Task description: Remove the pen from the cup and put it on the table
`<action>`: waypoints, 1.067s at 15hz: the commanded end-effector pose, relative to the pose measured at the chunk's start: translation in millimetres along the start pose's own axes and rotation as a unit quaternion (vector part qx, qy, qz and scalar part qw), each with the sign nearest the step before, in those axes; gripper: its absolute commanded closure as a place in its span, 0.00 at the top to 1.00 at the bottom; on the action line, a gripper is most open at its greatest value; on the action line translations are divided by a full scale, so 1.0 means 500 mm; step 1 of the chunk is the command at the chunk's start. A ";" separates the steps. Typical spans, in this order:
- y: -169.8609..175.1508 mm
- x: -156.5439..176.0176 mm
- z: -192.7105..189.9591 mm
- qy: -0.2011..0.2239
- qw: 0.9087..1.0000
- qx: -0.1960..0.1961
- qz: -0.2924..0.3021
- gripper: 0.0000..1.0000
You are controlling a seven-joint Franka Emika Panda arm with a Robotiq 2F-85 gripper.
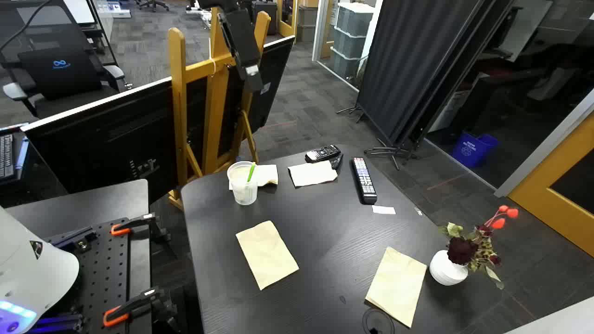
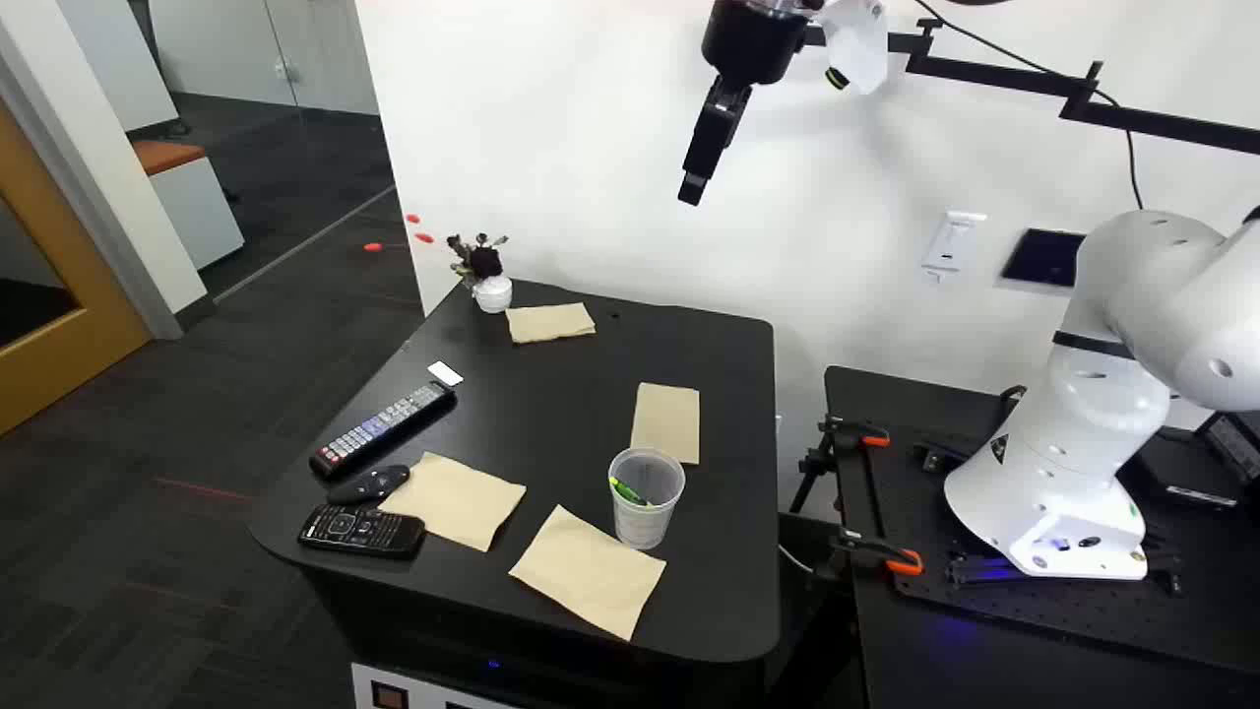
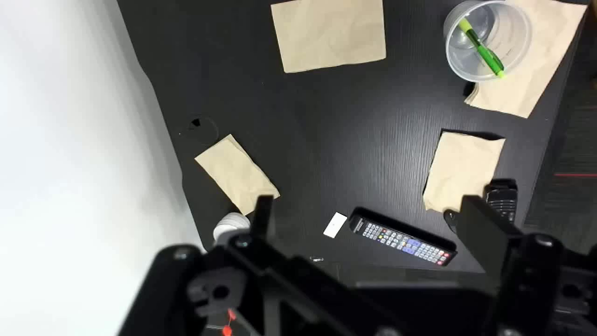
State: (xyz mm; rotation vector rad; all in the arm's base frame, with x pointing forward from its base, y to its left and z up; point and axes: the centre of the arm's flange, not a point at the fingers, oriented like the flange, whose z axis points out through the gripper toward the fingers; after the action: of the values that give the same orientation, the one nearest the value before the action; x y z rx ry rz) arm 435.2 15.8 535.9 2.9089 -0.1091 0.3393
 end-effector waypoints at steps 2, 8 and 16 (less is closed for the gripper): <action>0.000 0.000 0.000 0.000 1.000 0.000 0.000 1.00; 0.000 0.000 0.000 0.000 1.000 0.000 0.000 1.00; -0.070 -0.011 0.020 -0.006 0.999 0.021 -0.034 1.00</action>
State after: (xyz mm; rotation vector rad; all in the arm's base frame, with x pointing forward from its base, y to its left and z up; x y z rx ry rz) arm 436.7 31.2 528.0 2.9235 -0.0570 0.3190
